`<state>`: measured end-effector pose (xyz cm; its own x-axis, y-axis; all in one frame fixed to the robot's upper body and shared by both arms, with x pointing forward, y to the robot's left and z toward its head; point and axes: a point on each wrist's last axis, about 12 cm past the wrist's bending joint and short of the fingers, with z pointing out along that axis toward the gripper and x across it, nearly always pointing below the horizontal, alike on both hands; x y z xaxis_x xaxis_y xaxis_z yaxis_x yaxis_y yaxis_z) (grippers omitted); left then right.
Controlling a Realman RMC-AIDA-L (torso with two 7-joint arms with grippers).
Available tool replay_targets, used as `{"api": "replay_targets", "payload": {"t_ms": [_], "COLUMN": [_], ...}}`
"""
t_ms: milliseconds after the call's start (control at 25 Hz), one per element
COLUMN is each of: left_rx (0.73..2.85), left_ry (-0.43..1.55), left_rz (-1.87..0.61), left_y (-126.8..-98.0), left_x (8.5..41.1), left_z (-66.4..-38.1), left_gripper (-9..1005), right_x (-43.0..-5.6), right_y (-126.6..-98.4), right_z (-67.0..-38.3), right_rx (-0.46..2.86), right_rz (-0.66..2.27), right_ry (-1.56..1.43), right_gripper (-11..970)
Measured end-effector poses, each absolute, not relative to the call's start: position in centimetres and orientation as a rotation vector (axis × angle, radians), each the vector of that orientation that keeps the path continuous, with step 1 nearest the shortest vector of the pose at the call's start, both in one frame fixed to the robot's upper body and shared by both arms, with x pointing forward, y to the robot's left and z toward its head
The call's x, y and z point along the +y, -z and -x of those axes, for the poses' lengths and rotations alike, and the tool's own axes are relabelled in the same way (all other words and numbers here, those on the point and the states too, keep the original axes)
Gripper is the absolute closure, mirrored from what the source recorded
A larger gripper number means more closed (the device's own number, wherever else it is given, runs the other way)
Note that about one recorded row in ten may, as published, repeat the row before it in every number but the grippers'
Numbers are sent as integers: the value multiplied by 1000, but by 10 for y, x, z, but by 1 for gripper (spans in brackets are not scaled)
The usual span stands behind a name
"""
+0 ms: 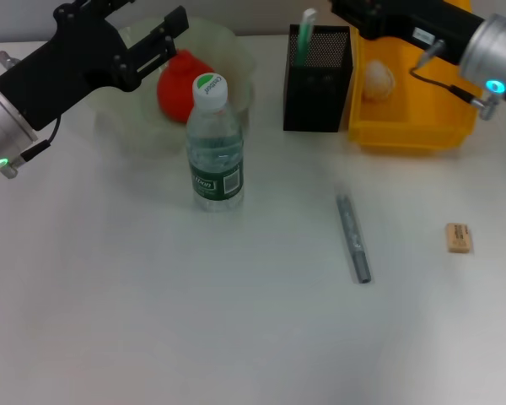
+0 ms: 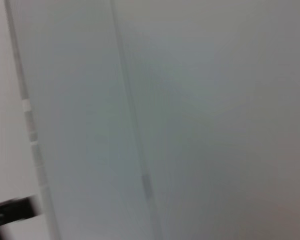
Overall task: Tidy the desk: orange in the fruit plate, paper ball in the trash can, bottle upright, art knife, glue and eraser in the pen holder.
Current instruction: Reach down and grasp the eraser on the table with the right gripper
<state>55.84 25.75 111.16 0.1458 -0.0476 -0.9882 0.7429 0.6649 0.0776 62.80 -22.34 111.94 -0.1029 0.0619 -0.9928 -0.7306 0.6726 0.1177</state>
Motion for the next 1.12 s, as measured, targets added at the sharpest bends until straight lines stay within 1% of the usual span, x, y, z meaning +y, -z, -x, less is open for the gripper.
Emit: {"api": "replay_targets", "payload": {"t_ms": [120, 320, 520, 680, 800, 920, 1040, 1120], "left_rx": [1306, 1301, 1295, 1291, 1288, 1284, 1285, 1286], "left_ry": [636, 639, 639, 639, 643, 644, 649, 650], "left_rz": [-665, -670, -675, -678, -681, -685, -683, -682], "left_y": [-1113, -1115, -1116, -1117, -1118, -1119, -1119, -1118], "left_x": [256, 255, 255, 254, 254, 253, 253, 253], "left_z": [-560, -561, -561, -562, -563, -563, -563, -563], "left_gripper": [327, 327, 327, 327, 327, 327, 327, 327], "right_x": [-233, -247, -259, -257, -244, -233, -226, -219], "right_y": [-1139, -1187, -1239, -1285, -1310, -1314, -1303, -1290], "right_z": [-616, -589, -566, -560, -560, -564, -571, -575], "right_rx": [1612, 1698, 1740, 1716, 1840, 2065, 2267, 2389], "right_rz": [635, 721, 721, 705, 782, 830, 805, 796], "right_ry": [-818, -824, -939, -968, -908, -803, -654, -528], "right_gripper": [524, 524, 524, 524, 524, 524, 525, 525]}}
